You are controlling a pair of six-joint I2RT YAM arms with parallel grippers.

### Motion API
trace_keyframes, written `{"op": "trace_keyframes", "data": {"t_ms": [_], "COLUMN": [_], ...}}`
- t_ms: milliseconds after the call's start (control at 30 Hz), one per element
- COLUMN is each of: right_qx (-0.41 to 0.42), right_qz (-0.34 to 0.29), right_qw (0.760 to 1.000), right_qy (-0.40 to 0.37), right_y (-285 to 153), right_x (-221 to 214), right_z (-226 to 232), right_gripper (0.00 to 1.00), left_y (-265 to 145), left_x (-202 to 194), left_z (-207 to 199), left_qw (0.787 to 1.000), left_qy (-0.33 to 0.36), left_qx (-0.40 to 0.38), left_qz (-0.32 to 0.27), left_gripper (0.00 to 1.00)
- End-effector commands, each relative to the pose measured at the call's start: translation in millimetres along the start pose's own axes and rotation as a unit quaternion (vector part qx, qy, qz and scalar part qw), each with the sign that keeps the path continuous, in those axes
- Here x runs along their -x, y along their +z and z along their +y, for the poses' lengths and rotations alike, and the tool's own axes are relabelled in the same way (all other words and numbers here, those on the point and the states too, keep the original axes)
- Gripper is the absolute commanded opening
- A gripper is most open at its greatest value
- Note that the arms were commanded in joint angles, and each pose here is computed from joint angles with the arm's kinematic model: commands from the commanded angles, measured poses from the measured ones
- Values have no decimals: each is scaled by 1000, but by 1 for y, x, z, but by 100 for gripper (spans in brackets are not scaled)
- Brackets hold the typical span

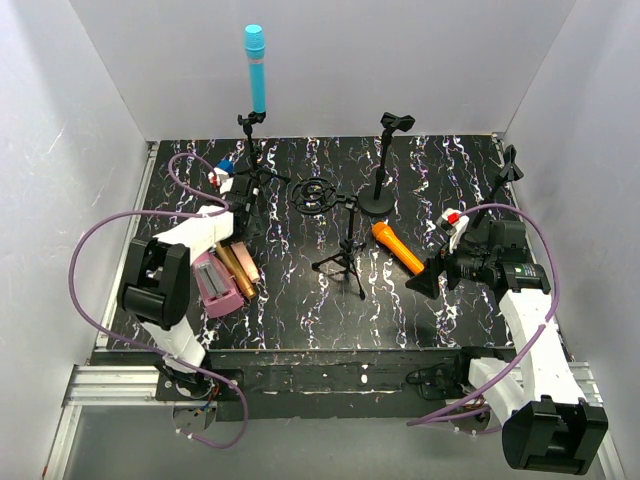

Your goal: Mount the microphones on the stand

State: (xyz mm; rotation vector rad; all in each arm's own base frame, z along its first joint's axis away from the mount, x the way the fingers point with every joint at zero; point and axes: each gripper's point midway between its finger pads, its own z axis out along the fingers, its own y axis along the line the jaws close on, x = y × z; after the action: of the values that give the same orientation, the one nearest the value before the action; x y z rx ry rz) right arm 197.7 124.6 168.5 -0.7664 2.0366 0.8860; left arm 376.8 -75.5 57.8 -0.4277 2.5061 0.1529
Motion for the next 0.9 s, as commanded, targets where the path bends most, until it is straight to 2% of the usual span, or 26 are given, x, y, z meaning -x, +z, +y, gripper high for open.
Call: {"op": "trace_keyframes", "data": {"t_ms": [0, 67, 567, 733, 867], "right_qx": [-10, -11, -15, -16, -17], "right_qz": [-19, -19, -20, -19, -20], "right_qw": [1000, 1000, 999, 1000, 1000], "right_qy": [-23, -22, -20, -17, -17], "right_y": [-4, -4, -5, -6, -6], "right_x": [16, 16, 16, 15, 16], "right_z": [-4, -4, -7, -7, -8], "right_gripper": [93, 93, 93, 93, 93], "left_y": [6, 10, 37, 40, 32], "left_x": [15, 13, -5, -9, -4], "left_z": [-3, -2, -11, -10, -14], "left_qw": [1000, 1000, 1000, 1000, 1000], "left_qy": [-6, -5, 1, 3, 5], "left_qx": [15, 20, 23, 22, 8], "left_qz": [-24, -21, 16, 19, 12], "left_gripper": [61, 59, 59, 48, 25]}}
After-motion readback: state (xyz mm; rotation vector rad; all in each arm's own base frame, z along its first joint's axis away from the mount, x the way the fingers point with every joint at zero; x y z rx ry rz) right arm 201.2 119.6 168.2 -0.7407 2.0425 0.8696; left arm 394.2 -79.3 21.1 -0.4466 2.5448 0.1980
